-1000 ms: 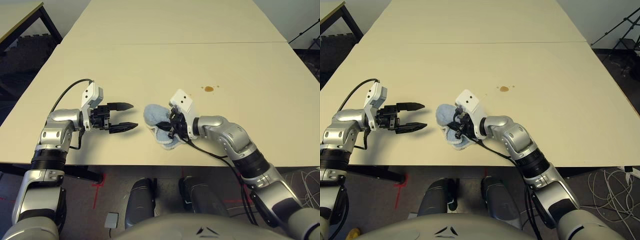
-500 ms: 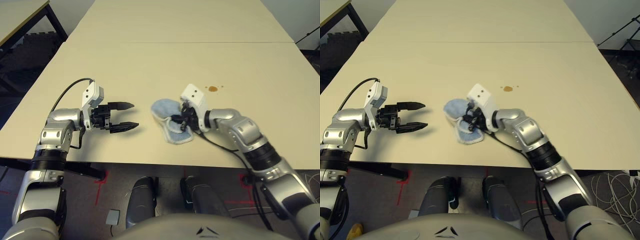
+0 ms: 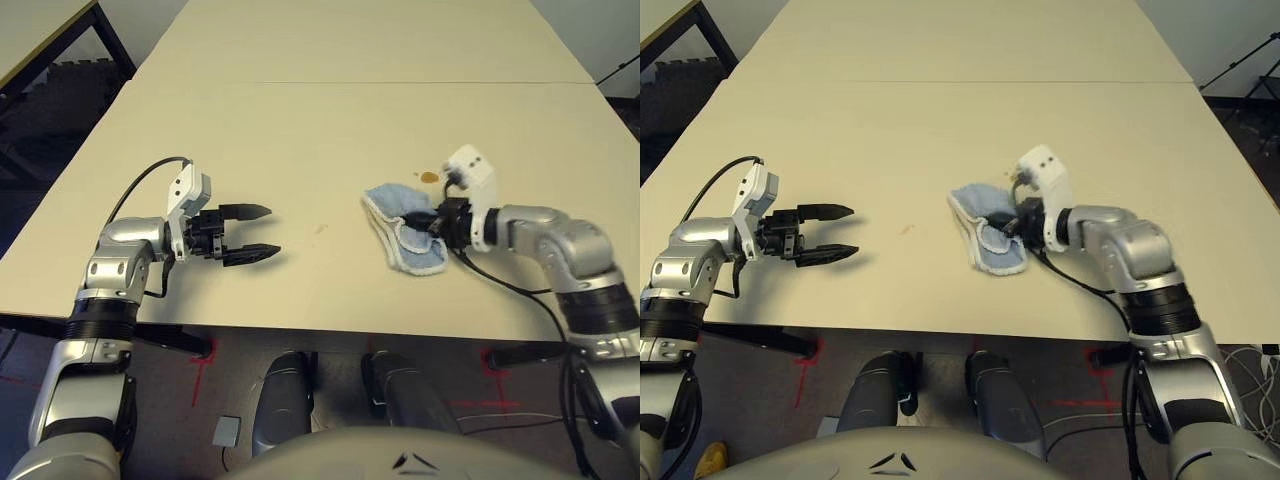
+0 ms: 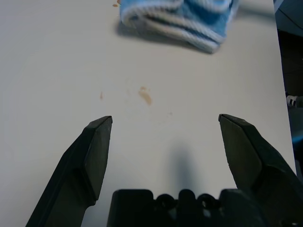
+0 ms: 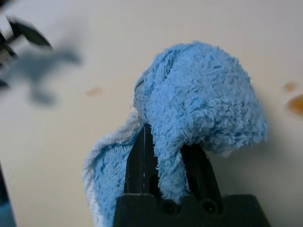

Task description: Wipe the water off the table with a rag.

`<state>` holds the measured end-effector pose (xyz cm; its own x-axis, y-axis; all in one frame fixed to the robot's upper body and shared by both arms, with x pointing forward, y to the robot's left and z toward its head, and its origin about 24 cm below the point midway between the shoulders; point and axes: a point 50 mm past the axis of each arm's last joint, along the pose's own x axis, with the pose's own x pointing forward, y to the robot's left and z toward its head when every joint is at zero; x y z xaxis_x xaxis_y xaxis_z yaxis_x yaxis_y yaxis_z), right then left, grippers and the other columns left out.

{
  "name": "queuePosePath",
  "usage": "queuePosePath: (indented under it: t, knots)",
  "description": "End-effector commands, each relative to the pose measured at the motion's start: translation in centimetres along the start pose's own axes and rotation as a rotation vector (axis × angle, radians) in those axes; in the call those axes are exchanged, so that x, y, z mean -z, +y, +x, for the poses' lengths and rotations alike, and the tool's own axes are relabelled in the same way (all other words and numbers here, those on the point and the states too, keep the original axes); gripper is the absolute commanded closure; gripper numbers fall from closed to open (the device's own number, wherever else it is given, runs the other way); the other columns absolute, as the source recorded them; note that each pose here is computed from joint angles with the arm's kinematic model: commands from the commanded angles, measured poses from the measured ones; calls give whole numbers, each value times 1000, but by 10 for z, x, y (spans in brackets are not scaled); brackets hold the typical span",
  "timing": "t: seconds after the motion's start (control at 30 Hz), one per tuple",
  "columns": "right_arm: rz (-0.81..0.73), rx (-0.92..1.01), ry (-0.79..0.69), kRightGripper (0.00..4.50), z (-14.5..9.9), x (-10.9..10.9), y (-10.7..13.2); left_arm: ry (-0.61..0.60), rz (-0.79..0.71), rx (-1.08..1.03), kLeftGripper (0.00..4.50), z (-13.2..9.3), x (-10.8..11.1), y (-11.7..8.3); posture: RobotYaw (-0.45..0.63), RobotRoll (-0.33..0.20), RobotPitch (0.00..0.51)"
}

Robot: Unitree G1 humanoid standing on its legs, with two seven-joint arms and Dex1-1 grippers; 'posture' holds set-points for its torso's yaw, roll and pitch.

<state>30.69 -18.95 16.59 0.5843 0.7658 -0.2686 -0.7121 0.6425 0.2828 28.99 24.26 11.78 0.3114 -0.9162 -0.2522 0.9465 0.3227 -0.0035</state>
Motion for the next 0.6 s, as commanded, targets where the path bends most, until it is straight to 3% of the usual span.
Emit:
queuePosePath:
  t: [0.03,0.27,0.43,0.6]
  knots:
    - [35,27,-124,4434,-22,-27,-12,18,4,16,0,2,1,1,-225,0,137]
    - [17,247,-178,4434,-40,-34,-48,15,7,18,0,3,1,2,-228,0,128]
    - [-60,417,-103,4434,-41,-20,-73,14,10,15,0,3,0,3,-221,0,127]
    - [-54,444,-101,4434,-35,-15,-83,17,15,13,0,2,-1,3,-219,0,129]
